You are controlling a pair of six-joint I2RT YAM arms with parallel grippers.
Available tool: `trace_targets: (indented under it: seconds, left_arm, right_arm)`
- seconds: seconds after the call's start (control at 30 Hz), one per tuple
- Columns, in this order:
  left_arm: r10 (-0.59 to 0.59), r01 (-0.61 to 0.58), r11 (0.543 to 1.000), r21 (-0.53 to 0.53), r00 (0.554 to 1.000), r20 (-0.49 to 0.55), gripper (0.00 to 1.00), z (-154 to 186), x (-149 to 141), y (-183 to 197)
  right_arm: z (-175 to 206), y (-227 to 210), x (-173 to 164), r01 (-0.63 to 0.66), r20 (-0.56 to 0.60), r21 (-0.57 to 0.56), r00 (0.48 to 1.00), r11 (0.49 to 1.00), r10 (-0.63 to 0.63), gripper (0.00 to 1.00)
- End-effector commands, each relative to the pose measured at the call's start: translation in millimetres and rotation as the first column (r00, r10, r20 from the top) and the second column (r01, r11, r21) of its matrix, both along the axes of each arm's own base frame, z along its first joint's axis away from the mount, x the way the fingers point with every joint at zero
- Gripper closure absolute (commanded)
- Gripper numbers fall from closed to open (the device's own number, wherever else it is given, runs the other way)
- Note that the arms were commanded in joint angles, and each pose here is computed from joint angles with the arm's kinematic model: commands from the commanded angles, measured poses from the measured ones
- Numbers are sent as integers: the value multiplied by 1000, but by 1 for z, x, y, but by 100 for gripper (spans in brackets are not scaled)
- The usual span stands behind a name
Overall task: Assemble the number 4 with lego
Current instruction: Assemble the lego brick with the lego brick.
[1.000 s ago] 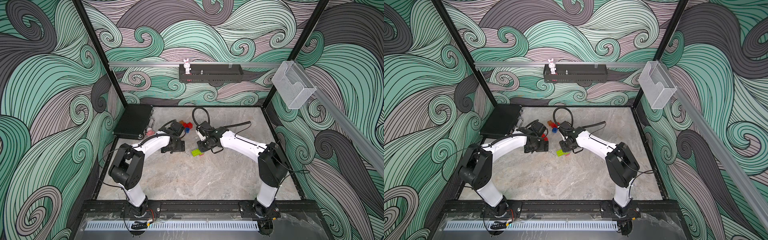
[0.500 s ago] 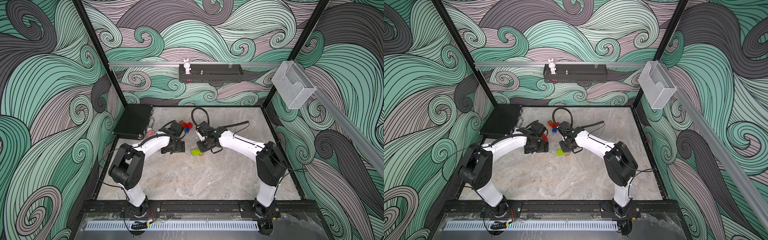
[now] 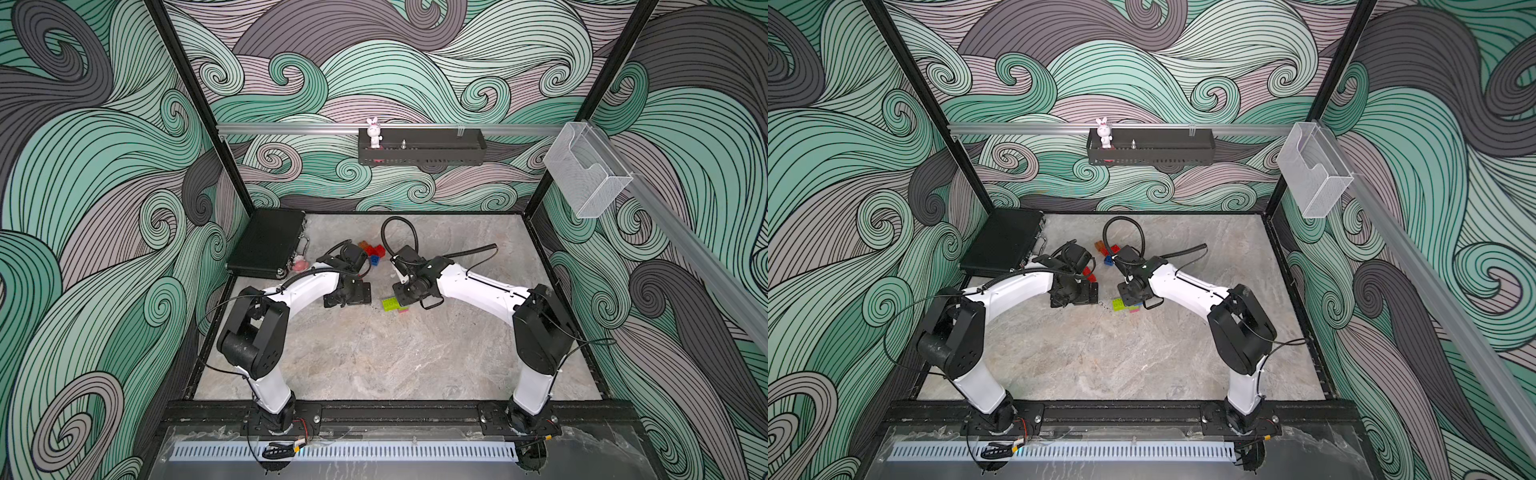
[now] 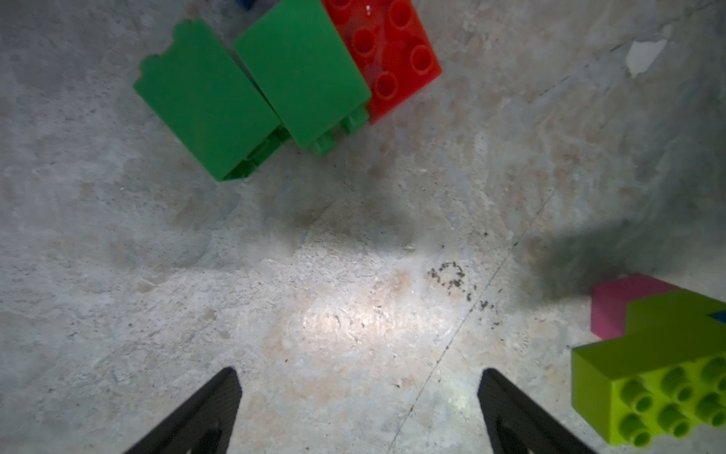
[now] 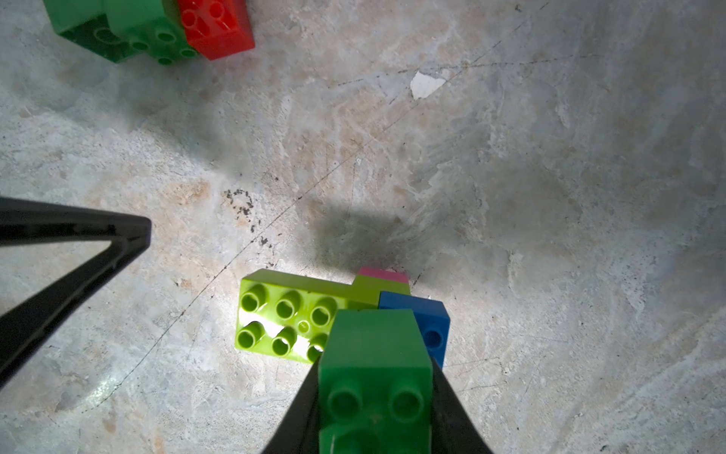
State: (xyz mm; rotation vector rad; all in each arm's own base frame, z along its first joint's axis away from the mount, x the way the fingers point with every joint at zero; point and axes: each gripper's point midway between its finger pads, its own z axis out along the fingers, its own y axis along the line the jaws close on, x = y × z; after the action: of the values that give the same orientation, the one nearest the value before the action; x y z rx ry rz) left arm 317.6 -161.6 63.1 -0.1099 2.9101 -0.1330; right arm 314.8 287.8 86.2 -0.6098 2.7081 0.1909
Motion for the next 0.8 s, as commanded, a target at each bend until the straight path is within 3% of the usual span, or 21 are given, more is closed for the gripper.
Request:
trace_targets:
  seconds: [0.0,0.4,0.57,0.77]
  left_arm:
    - [-19,18,998,-61,999,-29,2,-5,0,-13]
    - [-23,21,997,-71,1000,-16,1,-7,37,-36]
    - [-53,46,994,-103,997,-59,2,-18,21,-51]
    - [-29,22,997,-68,995,-95,1,-33,5,-40]
  right_arm:
    - [-23,-22,-16,48,-65,-98,996,994,-54,81]
    - [-28,-27,-19,64,-86,-127,993,990,-76,82]
    - [-38,-32,-27,58,-115,-156,990,986,-76,82]
    - [-49,-35,-37,0,-138,-186,990,983,-26,83]
